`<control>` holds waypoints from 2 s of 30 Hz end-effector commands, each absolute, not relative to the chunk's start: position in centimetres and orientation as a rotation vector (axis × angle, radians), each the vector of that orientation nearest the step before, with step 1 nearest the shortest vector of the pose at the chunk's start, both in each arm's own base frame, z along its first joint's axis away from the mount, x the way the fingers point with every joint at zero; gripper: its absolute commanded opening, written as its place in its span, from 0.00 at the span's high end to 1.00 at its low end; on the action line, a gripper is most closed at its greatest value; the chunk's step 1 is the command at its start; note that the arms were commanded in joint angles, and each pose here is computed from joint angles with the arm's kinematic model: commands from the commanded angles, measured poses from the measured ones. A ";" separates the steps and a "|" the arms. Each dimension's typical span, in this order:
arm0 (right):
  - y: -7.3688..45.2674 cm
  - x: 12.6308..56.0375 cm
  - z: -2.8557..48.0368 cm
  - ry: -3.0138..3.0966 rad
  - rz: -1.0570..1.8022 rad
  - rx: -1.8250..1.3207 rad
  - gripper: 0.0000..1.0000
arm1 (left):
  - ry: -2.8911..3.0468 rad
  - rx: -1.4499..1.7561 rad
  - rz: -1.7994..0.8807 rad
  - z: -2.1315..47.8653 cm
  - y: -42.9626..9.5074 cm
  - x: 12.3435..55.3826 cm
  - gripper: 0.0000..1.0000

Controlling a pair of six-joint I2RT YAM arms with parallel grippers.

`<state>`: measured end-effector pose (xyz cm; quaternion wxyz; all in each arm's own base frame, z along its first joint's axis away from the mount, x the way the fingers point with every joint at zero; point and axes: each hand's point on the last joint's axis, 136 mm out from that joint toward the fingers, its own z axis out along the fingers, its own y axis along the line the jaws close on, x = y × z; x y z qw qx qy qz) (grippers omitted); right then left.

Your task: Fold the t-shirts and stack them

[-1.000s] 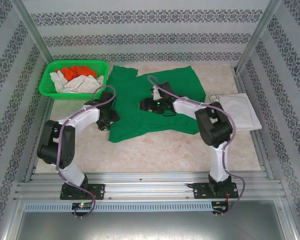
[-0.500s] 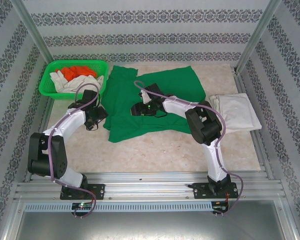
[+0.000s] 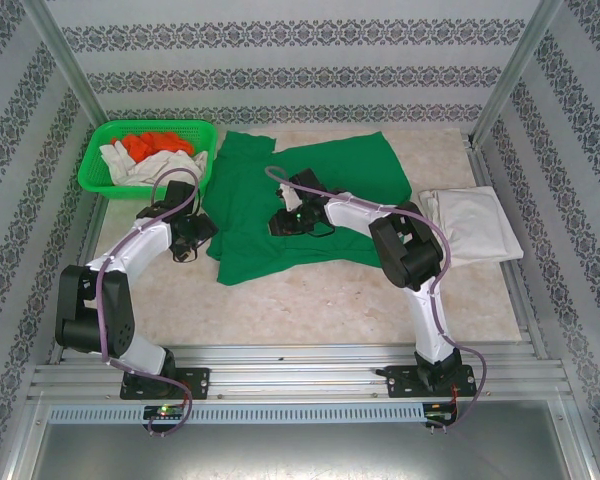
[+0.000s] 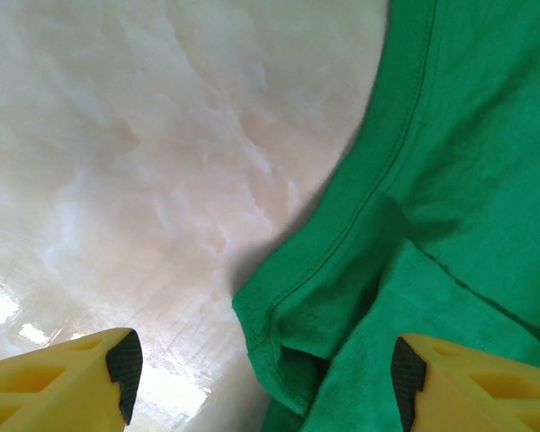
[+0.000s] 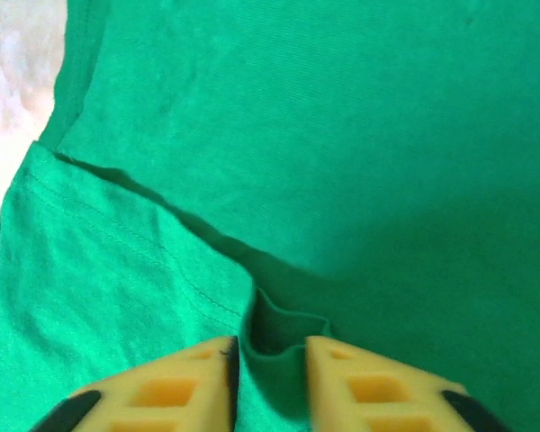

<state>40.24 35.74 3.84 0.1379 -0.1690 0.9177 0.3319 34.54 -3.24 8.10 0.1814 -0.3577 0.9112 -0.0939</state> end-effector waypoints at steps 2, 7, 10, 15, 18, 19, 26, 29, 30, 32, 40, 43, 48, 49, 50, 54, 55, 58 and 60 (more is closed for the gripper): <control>36.4 39.8 5.1 2.631 0.980 -0.534 0.94 | 2.557 -1.010 -0.271 8.1 -3.0 34.5 0.26; 36.4 39.5 7.8 2.560 1.011 -0.555 1.00 | 2.545 -1.006 -0.278 8.3 -3.0 34.5 0.26; 36.5 38.2 9.8 2.500 1.058 -0.598 1.00 | 2.535 -1.007 -0.282 8.6 -3.0 34.7 0.26; 36.8 33.3 12.8 2.398 1.175 -0.793 1.00 | 2.529 -1.007 -0.291 8.9 -3.1 34.8 0.26; 36.4 28.6 13.4 2.380 1.181 -0.984 1.00 | 2.524 -1.014 -0.308 8.9 -3.2 34.8 0.25; 36.0 26.8 13.4 2.382 1.173 -1.061 1.00 | 2.521 -1.019 -0.317 8.9 -3.3 34.8 0.25; 32.2 17.5 13.1 2.467 1.178 -1.282 1.00 | 2.524 -1.062 -0.359 8.0 -3.7 33.4 0.24; 31.0 15.7 13.3 2.490 1.208 -1.288 1.00 | 2.518 -1.089 -0.369 7.4 -3.7 33.0 0.24; 30.7 15.4 13.3 2.500 1.200 -1.291 1.00 | 2.518 -1.095 -0.375 7.3 -3.8 32.9 0.24; 30.0 15.0 13.1 2.512 1.187 -1.303 0.98 | 2.517 -1.104 -0.388 7.2 -4.1 33.0 0.24; 28.5 18.3 13.2 2.480 1.044 -1.183 0.29 | 2.571 -1.124 -0.391 6.0 -6.9 31.4 0.24; 27.4 22.3 13.2 2.477 0.916 -0.985 0.22 | 2.596 -1.127 -0.380 5.4 -8.5 30.3 0.30; 23.3 28.9 11.1 2.597 0.758 -0.575 0.22 | 2.595 -1.153 -0.420 3.8 -10.2 31.6 0.54; 22.4 30.0 10.6 2.622 0.733 -0.497 0.22 | 2.597 -1.144 -0.408 3.6 -10.3 32.3 0.57; 21.7 30.8 10.1 2.640 0.721 -0.433 0.22 | 2.605 -1.135 -0.384 3.3 -10.3 33.0 0.60; 19.4 33.4 8.6 2.671 0.674 -0.250 0.22 | 2.649 -1.115 -0.329 1.5 -10.2 35.4 0.62; 18.8 33.9 8.2 2.684 0.668 -0.193 0.22 | 2.659 -1.123 -0.323 0.9 -10.1 35.9 0.62; 16.9 35.7 6.5 2.708 0.645 -0.018 0.23 | 2.672 -1.122 -0.298 -0.4 -9.6 37.4 0.62; 16.0 36.9 5.3 2.723 0.642 0.088 0.23 | 2.687 -1.115 -0.291 -0.8 -9.3 38.6 0.62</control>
